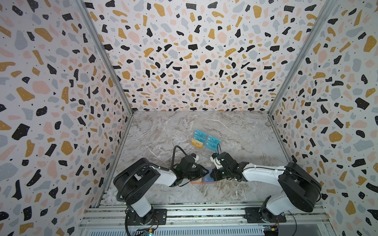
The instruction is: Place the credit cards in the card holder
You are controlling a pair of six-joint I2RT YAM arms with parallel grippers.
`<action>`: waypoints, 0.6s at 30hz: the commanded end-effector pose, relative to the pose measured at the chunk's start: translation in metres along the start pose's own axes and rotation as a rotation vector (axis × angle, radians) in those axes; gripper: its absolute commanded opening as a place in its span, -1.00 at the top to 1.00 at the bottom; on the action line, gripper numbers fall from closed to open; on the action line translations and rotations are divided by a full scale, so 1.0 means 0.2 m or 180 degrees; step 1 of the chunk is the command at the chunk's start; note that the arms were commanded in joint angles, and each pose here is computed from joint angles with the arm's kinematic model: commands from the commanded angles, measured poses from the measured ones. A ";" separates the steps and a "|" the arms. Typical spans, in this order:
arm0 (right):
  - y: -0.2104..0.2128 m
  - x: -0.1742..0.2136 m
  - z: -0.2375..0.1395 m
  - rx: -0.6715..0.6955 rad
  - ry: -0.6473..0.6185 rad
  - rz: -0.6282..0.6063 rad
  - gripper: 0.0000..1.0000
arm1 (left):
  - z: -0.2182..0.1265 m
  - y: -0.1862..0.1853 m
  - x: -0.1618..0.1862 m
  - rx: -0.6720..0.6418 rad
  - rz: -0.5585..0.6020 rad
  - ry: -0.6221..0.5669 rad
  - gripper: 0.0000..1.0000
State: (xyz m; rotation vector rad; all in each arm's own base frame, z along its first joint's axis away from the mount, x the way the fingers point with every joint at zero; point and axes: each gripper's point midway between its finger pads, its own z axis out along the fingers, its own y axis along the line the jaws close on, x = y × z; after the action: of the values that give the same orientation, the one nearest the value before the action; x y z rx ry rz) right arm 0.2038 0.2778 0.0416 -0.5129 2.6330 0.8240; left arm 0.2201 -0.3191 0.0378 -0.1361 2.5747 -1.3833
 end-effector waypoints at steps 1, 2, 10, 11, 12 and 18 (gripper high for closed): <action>-0.02 -0.06 -0.08 0.0069 -0.0194 0.0092 0.85 | 0.00 -0.08 -0.03 0.0278 0.0039 -0.0055 0.43; -0.03 -0.07 -0.09 0.0066 -0.0234 0.0125 0.85 | 0.01 -0.09 -0.03 0.0287 0.0031 -0.0053 0.45; -0.07 -0.08 -0.12 -0.0029 -0.0339 0.0316 0.85 | 0.02 -0.07 -0.02 0.0331 -0.0029 -0.0034 0.71; -0.07 -0.08 -0.12 -0.0041 -0.0331 0.0320 0.85 | 0.02 -0.07 -0.02 0.0329 -0.0028 -0.0037 0.73; -0.07 -0.07 -0.12 -0.0048 -0.0323 0.0318 0.85 | 0.02 -0.07 -0.02 0.0325 -0.0033 -0.0039 0.75; -0.06 -0.06 -0.13 -0.0085 -0.0333 0.0336 0.86 | 0.02 -0.08 -0.02 0.0335 -0.0029 -0.0043 0.97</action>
State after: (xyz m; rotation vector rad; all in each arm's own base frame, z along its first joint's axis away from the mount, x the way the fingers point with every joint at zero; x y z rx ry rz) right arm 0.2164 0.2550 0.0536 -0.3386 2.5962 0.8644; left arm 0.2245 -0.3274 0.0427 -0.1640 2.5252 -1.4744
